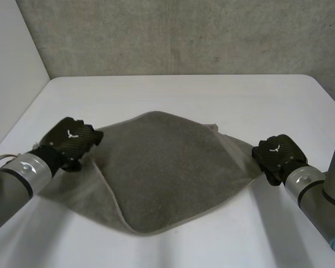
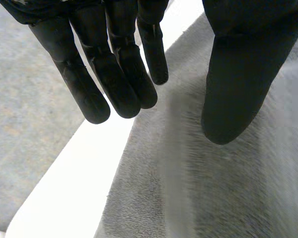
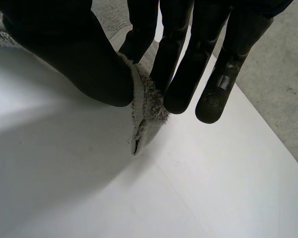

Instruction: Fold the towel.

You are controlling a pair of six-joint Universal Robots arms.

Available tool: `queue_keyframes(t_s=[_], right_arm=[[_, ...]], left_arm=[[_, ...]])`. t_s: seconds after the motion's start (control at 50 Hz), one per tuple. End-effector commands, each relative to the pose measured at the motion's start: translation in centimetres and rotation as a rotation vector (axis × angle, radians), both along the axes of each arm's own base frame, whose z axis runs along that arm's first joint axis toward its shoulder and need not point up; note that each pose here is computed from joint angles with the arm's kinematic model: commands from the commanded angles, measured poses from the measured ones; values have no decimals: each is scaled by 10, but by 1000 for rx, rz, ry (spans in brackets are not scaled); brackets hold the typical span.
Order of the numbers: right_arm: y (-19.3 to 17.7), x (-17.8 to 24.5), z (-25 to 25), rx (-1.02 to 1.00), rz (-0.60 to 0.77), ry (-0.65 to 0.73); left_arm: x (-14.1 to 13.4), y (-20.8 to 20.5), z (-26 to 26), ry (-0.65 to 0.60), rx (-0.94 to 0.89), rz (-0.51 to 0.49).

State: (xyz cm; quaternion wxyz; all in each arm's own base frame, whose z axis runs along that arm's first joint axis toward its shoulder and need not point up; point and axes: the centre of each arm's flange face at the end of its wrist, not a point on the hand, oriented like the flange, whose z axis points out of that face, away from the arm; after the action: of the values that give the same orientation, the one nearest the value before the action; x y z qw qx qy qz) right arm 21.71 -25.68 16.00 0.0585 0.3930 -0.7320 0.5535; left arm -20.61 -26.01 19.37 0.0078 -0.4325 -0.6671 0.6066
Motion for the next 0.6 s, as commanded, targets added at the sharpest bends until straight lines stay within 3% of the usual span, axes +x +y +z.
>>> queue_keyframes(t_s=[0.02,0.24,0.6], right_arm=[[5,2,-3,15,14,3],[6,2,-6,20,15,11],[6,2,-10,29,17,17]], left_arm=[[4,7,-17,18,86,22],[3,12,-62,-11,245,15],[-10,14,-70,-20,206,-45]])
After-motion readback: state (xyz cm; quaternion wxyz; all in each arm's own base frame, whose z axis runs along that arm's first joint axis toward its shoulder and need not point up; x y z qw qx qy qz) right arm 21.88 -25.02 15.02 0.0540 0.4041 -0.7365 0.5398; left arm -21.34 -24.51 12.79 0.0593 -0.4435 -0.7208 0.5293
